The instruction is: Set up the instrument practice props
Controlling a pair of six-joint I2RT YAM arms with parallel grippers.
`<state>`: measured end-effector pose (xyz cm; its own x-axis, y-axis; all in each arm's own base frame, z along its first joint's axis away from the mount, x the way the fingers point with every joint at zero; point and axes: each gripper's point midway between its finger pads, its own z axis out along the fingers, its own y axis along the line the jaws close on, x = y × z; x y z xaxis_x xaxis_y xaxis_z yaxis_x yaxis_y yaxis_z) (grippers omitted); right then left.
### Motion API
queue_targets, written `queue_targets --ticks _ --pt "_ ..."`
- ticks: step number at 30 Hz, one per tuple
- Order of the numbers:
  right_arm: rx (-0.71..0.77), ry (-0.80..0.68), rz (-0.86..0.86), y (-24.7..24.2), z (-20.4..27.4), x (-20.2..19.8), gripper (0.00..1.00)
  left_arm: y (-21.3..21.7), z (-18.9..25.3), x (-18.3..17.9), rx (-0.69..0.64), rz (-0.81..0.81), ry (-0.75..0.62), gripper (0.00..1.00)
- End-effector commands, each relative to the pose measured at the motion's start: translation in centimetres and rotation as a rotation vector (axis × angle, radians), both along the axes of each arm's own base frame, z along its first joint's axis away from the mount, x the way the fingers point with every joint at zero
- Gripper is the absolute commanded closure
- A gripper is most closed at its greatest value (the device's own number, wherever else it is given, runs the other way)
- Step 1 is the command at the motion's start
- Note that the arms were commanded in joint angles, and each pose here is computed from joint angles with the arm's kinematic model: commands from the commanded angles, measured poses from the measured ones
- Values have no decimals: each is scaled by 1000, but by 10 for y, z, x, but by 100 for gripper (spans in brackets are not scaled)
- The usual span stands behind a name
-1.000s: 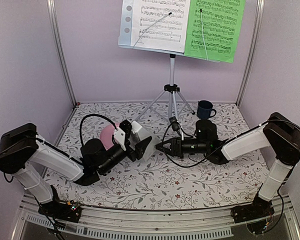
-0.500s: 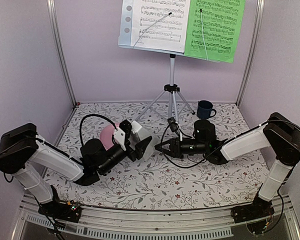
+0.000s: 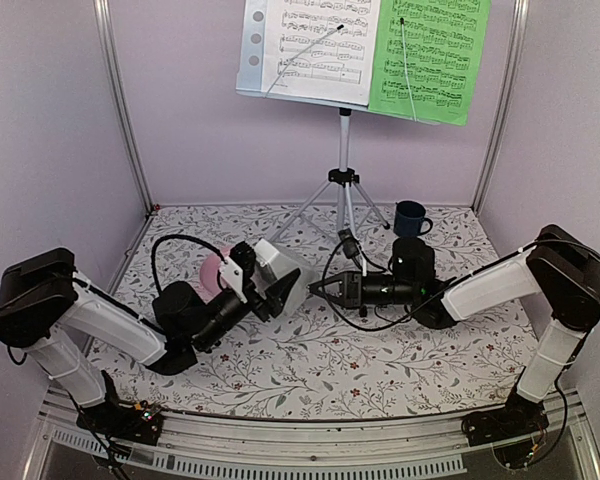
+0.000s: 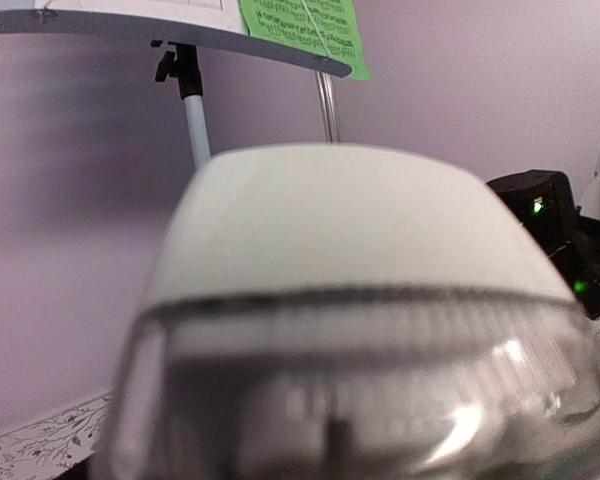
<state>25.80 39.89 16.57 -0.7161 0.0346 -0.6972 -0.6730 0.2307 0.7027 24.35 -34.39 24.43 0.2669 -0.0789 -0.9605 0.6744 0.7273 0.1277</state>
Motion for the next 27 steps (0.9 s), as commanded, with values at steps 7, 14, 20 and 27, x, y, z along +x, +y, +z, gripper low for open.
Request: queue_targets --ticks 7,14,20,27 --pt "212 165 -106 -27 26 29 100 0 52 -46 -131 -97 -227 90" --pt "311 283 -103 -36 18 32 100 -7 47 -55 -87 -91 -267 91" --pt "252 290 -123 -35 13 35 98 -9 46 -42 -89 -42 -203 92" --pt "110 216 -131 -45 -10 22 56 -22 21 -2 -49 -8 5 93"
